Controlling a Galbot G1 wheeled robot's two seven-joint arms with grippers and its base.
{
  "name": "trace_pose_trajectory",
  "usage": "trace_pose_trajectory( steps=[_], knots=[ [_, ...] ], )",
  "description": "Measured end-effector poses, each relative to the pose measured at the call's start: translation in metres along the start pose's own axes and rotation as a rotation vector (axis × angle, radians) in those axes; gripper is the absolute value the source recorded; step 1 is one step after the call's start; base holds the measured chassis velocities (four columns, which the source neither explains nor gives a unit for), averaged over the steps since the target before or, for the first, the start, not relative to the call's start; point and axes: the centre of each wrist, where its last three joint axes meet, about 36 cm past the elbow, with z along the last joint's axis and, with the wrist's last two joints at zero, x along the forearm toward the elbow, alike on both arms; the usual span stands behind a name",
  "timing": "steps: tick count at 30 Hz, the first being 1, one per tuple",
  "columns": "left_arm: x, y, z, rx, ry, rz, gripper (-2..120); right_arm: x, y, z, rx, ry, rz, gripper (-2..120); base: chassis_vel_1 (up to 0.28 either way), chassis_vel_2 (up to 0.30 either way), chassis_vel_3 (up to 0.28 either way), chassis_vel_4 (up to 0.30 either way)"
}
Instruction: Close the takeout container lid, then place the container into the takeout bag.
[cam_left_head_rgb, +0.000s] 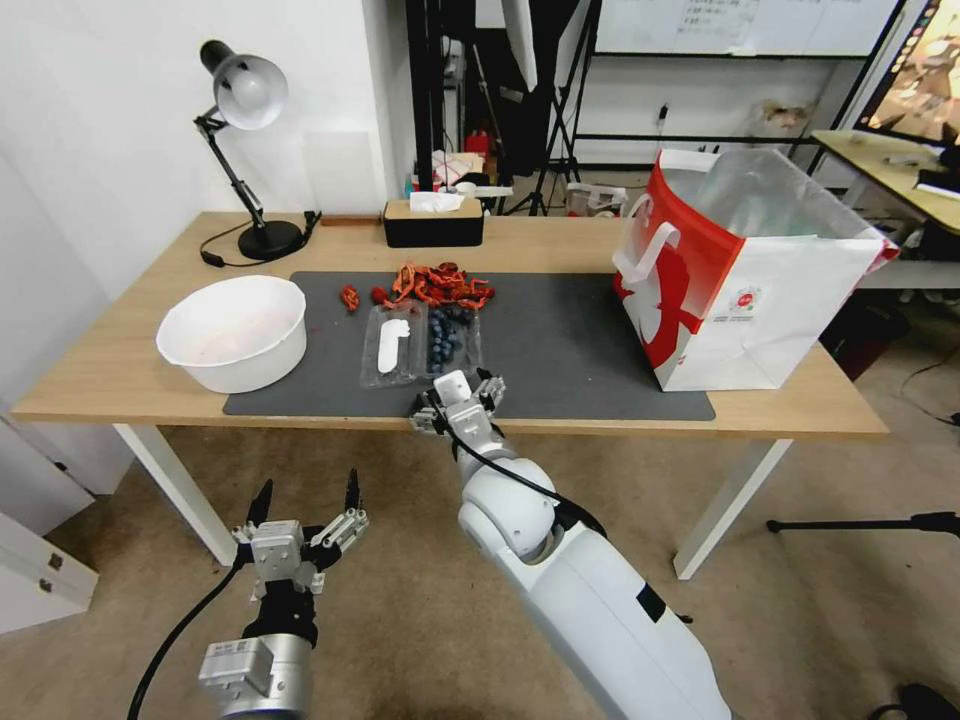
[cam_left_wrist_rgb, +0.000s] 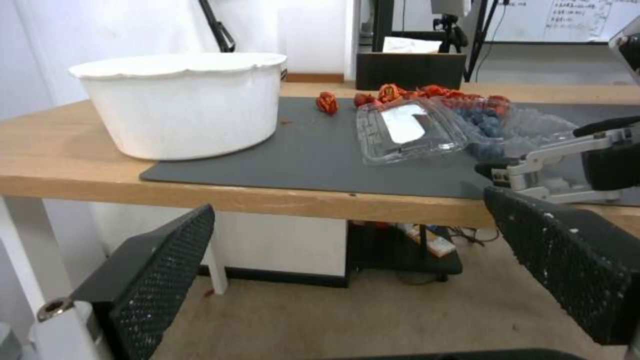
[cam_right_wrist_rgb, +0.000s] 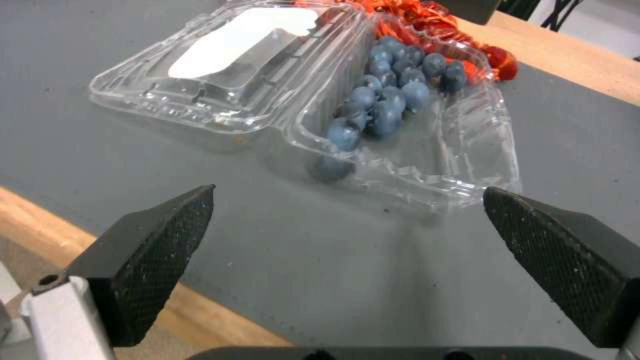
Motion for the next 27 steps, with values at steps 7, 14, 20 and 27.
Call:
trace_pose_trajectory(
  steps=[7,14,20,27],
  knots=[
    [0.000,-0.001,0.000,0.000,-0.001,-0.003,100,0.009,-0.001,0.002,-0.006,-0.014,-0.004,100,0.000,0.000,0.000,0.000],
    [0.000,-0.001,0.000,-0.002,-0.004,-0.001,100,0.052,-0.037,0.005,-0.095,-0.147,0.051,100,0.000,0.000,0.000,0.000],
    [-0.003,0.001,-0.001,-0.006,-0.010,0.013,100,0.089,-0.086,0.029,-0.214,-0.319,0.069,100,0.000,0.000,0.000,0.000],
    [-0.006,0.002,-0.001,-0.002,-0.012,0.034,100,0.135,-0.128,0.069,-0.303,-0.462,0.095,100,0.000,0.000,0.000,0.000]
  ],
)
